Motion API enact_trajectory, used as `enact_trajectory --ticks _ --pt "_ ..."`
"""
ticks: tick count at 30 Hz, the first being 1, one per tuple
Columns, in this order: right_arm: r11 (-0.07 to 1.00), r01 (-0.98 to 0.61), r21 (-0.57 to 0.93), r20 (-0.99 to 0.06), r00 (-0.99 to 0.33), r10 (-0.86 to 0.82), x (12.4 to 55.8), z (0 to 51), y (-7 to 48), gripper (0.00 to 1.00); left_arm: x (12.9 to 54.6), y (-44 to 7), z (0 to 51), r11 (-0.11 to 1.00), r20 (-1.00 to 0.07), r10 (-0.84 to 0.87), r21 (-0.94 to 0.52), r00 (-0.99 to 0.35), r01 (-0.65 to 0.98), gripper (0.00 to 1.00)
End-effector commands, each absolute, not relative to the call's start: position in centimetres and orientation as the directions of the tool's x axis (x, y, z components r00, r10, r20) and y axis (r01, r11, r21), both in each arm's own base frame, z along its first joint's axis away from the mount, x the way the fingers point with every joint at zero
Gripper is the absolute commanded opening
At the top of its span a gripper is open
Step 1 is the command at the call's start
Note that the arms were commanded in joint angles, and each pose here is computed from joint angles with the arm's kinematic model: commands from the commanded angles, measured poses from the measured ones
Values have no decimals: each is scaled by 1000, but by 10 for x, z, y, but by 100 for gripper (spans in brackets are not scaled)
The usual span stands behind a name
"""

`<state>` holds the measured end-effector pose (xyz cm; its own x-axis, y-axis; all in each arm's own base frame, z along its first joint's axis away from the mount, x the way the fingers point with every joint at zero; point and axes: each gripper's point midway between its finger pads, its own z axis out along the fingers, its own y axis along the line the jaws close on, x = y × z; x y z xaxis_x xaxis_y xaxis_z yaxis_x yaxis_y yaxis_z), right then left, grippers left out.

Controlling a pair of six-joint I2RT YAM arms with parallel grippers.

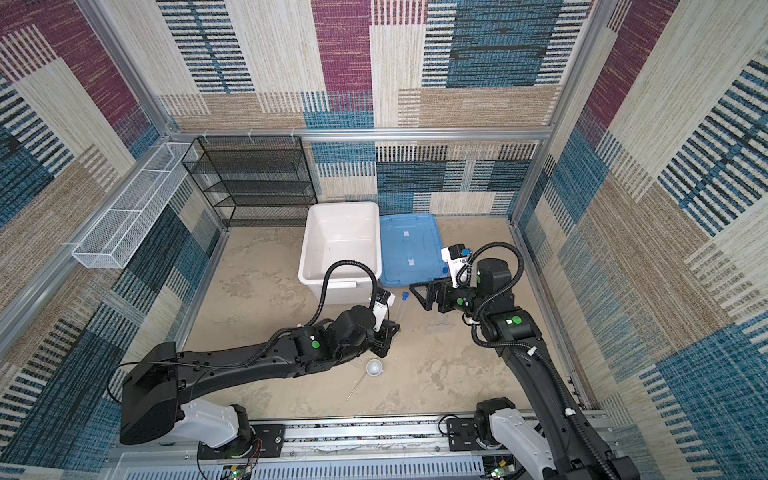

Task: Organize the chemistry lab equipment
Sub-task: 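Lift the third tube upright with the left gripper, then move the right gripper to the held tube's blue cap and close on it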

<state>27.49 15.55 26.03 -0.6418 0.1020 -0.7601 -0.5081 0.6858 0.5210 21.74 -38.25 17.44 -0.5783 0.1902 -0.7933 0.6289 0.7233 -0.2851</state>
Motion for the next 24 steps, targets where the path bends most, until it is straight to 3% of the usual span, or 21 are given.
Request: enact_trajectory --ticks 1,24 --pt "613 -574 543 -752 -658 49 265 260 169 88 221 -382 181 716 -825 176 -267 -537 645 10" --pt "547 -553 628 -648 -761 -24 264 212 202 46 214 -386 170 680 -824 184 -287 -535 675 10"
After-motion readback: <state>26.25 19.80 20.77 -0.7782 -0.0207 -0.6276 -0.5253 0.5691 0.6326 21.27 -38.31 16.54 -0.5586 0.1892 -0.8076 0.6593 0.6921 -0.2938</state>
